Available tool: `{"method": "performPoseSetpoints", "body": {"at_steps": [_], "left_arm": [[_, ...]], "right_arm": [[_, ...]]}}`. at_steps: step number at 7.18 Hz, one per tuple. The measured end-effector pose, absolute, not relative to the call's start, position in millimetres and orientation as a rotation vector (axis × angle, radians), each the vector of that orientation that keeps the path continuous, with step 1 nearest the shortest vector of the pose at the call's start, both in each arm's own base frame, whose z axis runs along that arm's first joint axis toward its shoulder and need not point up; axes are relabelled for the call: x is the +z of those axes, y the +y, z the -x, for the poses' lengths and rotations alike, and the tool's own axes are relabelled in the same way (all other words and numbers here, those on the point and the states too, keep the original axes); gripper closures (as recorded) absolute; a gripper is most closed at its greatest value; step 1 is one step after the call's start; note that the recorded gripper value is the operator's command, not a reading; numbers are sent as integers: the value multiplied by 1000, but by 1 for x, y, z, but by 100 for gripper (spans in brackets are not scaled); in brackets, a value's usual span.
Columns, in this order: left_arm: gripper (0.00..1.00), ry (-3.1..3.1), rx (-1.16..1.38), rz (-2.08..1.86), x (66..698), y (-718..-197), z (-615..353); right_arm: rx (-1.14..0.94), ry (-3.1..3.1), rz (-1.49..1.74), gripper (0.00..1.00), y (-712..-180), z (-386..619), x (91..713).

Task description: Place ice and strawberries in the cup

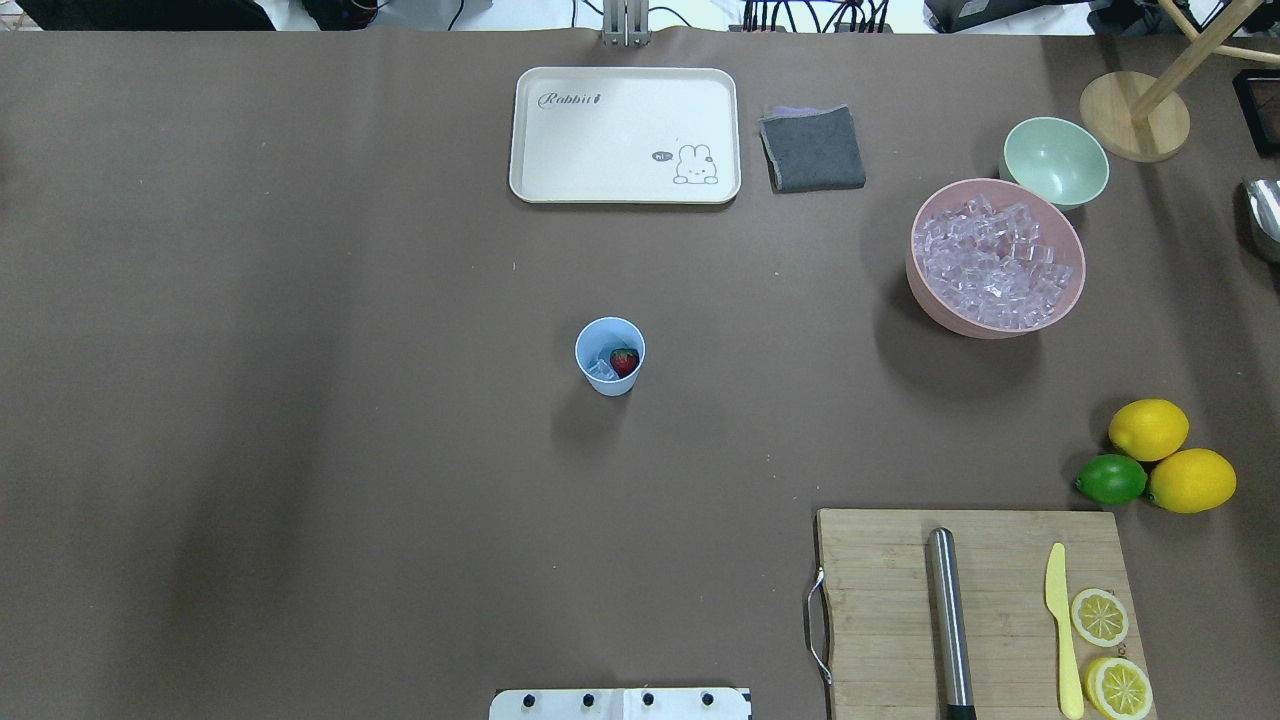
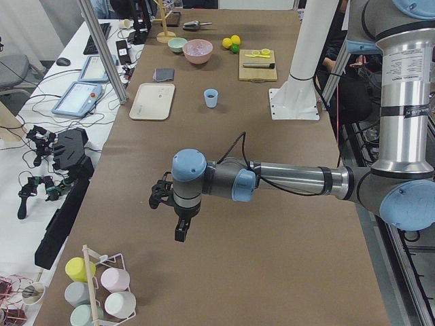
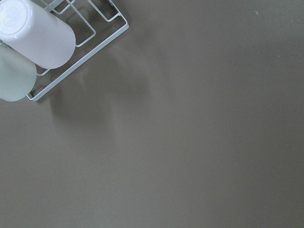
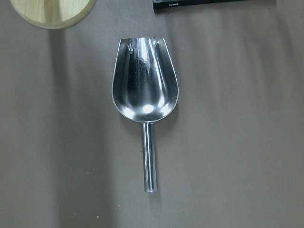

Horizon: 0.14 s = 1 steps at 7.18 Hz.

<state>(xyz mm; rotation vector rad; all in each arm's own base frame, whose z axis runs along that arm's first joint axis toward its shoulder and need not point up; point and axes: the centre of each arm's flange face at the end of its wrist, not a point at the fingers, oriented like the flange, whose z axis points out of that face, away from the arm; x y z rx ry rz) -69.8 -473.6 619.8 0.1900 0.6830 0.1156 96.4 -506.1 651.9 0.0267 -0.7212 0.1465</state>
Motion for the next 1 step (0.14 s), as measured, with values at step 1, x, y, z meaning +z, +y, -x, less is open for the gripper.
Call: {"method": "performPoseSetpoints", "body": {"at_steps": [1], "left_arm": [[2,682,117,-188,622,-473,70]], "right_arm": [[146,-722,-29,1,-507,-96,650]]}}
